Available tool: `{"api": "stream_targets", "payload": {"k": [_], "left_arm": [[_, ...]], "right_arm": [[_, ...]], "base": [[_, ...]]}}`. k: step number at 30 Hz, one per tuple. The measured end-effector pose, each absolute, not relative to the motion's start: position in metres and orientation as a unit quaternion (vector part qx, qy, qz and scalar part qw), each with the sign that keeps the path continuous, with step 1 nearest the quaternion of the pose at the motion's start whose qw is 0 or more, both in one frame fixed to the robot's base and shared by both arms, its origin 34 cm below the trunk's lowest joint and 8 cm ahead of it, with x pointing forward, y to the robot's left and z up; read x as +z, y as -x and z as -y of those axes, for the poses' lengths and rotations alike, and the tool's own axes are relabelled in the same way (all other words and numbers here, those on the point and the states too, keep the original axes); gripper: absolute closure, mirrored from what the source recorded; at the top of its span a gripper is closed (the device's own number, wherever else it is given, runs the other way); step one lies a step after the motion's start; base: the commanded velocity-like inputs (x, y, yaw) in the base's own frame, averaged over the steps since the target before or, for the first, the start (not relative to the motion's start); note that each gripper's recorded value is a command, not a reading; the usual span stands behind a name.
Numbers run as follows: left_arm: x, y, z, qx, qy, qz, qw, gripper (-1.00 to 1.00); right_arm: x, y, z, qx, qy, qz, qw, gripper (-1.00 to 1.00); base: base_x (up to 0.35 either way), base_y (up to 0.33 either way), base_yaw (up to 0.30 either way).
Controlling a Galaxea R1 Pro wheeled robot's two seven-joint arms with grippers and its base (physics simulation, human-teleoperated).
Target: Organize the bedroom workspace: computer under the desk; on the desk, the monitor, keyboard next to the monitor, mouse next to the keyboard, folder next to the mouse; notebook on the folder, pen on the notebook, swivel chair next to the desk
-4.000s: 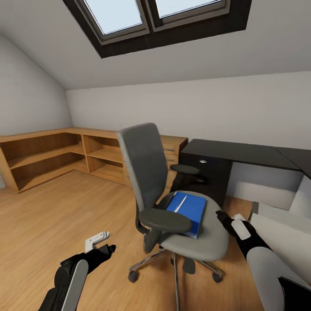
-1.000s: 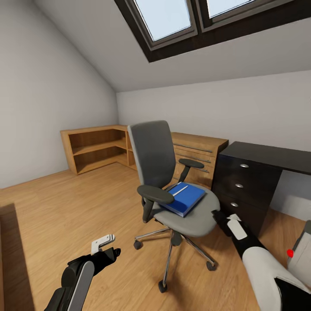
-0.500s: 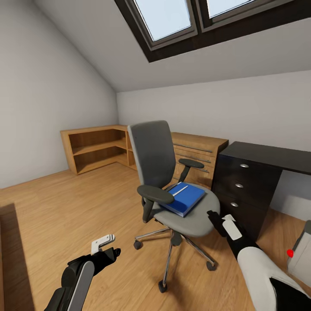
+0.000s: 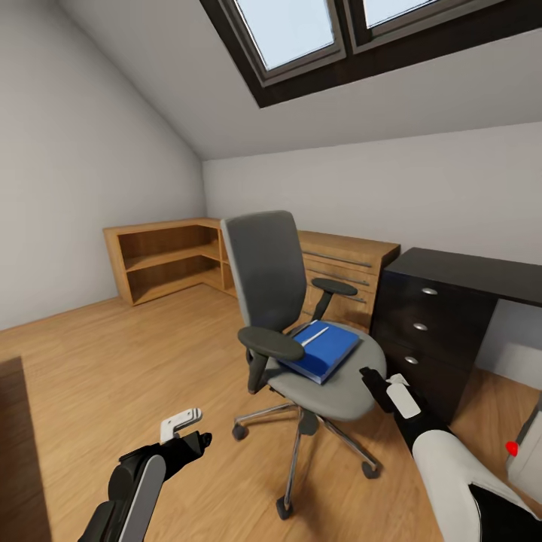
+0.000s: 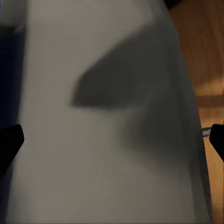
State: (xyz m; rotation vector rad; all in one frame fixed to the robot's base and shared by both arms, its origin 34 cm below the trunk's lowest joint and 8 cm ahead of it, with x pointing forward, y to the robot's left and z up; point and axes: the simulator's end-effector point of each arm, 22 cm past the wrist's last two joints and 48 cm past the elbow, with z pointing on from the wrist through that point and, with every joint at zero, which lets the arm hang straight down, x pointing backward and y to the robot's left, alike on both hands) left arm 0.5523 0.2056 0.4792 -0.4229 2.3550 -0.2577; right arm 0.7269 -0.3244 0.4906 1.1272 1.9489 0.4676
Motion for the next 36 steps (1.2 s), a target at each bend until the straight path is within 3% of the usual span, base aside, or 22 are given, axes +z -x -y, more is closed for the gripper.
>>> {"api": "stream_targets", "payload": {"k": [27, 36], "left_arm": [[0.4795, -0.5523, -0.2047, -0.101, 0.164, -0.913, 0.359, -1.00], [0.4796, -0.5525, -0.1989, -0.102, 0.156, -0.914, 0.359, -1.00]], "right_arm": [[0.4912, -0.7269, 0.3258, 0.184, -0.447, -0.773, 0.410, -1.00], [0.4920, -0.7280, 0.3273, 0.186, -0.449, -0.771, 0.411, -1.00]], "base": [[0.245, 0.000, 0.000], [-0.144, 0.000, 0.000]]}}
